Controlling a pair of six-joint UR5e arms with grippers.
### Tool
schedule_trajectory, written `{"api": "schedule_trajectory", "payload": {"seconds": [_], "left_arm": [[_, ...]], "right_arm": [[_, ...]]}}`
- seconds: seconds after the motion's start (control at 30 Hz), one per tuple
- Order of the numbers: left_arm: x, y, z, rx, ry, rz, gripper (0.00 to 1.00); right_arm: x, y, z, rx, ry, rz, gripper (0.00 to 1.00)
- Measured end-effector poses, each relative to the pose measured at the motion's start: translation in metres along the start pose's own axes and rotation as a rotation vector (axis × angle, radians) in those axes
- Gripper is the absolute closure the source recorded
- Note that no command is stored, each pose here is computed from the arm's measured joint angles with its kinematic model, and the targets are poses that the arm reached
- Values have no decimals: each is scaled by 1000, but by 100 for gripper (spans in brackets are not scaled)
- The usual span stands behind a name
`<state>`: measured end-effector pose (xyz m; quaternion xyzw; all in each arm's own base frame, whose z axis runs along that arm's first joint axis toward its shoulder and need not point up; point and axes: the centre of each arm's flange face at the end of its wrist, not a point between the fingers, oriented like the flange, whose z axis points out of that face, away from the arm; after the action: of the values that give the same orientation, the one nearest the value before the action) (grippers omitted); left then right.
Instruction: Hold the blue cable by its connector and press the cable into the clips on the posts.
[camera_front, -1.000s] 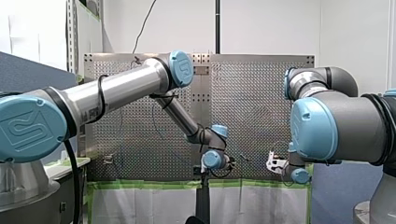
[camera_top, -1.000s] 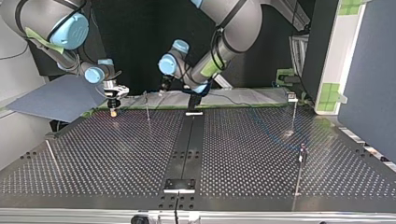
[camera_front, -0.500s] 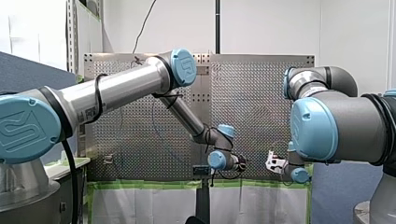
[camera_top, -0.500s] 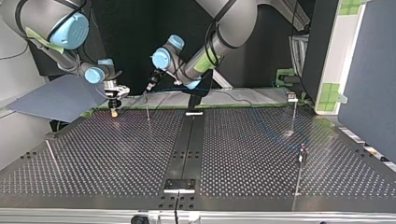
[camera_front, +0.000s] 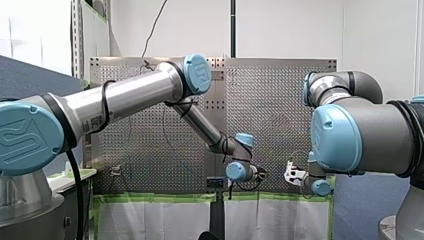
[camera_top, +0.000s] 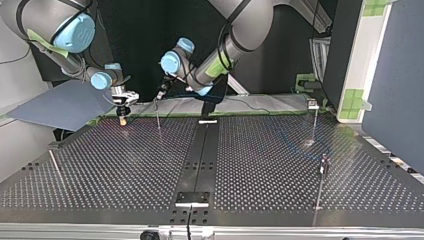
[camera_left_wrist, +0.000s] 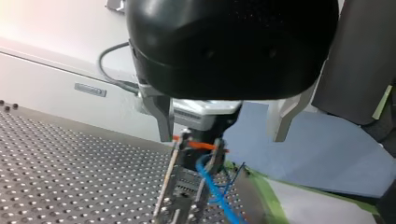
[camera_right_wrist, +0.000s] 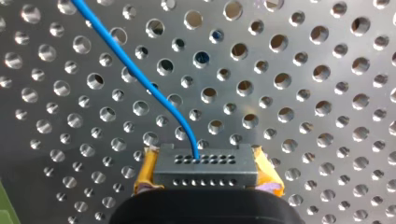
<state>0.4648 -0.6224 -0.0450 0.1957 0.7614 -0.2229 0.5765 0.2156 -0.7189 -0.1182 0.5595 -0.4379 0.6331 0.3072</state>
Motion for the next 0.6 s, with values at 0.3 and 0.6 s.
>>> {"api": "schedule_trajectory", "payload": {"seconds": [0.3,0.6], "left_arm": [[2,-1,2,-4,-42,-6,2],[-3,3,13,-14,-115,-18,2]], "right_arm": [[0,1,0,0,0,4,100],[0,2,0,-1,0,13,100]]}}
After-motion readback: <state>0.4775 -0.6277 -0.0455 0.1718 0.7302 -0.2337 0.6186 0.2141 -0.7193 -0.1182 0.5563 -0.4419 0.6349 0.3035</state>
